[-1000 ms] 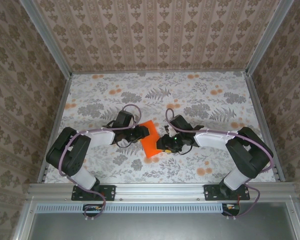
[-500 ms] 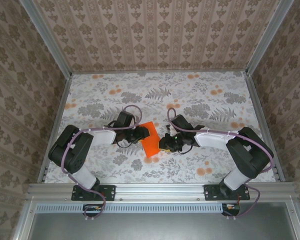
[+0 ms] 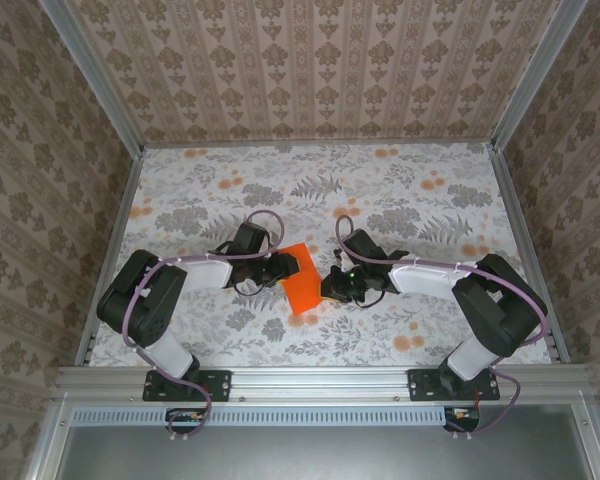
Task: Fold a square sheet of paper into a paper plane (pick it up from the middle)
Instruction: Third fold the triangle at the center of the table.
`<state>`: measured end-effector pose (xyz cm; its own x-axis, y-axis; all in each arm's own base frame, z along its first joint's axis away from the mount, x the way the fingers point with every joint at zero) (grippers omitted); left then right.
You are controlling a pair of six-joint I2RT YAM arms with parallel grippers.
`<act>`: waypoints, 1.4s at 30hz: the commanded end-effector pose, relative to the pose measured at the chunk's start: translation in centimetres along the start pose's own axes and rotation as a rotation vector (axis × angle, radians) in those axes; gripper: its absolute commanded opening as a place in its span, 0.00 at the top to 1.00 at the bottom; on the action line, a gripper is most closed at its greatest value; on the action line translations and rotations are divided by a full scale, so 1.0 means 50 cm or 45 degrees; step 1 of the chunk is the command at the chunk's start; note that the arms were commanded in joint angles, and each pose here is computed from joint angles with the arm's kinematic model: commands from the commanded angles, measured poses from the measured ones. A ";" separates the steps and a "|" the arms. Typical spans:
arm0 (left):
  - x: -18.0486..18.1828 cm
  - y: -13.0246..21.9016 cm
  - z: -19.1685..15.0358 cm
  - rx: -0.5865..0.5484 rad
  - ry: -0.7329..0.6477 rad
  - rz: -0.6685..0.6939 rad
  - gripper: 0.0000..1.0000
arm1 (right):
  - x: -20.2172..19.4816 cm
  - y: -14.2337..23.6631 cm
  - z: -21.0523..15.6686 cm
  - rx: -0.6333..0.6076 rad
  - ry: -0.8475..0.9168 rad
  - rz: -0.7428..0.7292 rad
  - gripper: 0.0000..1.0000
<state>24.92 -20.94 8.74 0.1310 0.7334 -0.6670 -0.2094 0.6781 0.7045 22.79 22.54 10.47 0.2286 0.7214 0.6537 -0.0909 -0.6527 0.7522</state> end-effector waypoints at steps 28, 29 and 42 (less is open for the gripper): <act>0.038 0.068 0.059 -0.128 0.054 0.107 0.60 | 0.059 -0.075 0.032 -0.023 -0.019 0.084 0.93; 0.047 0.073 0.062 -0.135 0.063 0.117 0.61 | 0.057 -0.069 0.030 -0.026 -0.020 0.074 0.93; 0.061 0.036 0.048 -0.046 0.054 0.084 0.69 | 0.061 -0.025 0.011 -0.028 -0.009 0.018 0.92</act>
<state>27.72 -17.09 9.59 0.0577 0.7717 -0.6334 -0.2926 0.6196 0.7283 24.37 25.47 11.37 0.2307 0.6952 0.6808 -0.1260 -0.6724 0.7294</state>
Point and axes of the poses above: each hand's point on the last joint's axis, 136 mm out from that joint toward the fingers, its own y axis back along the fingers, its own x axis along the line the jaws close on, z = x × y, the point moved 8 cm from there along y, back along the fingers, and after that the axes turned 9 degrees about -y, right-handed, at the moved point
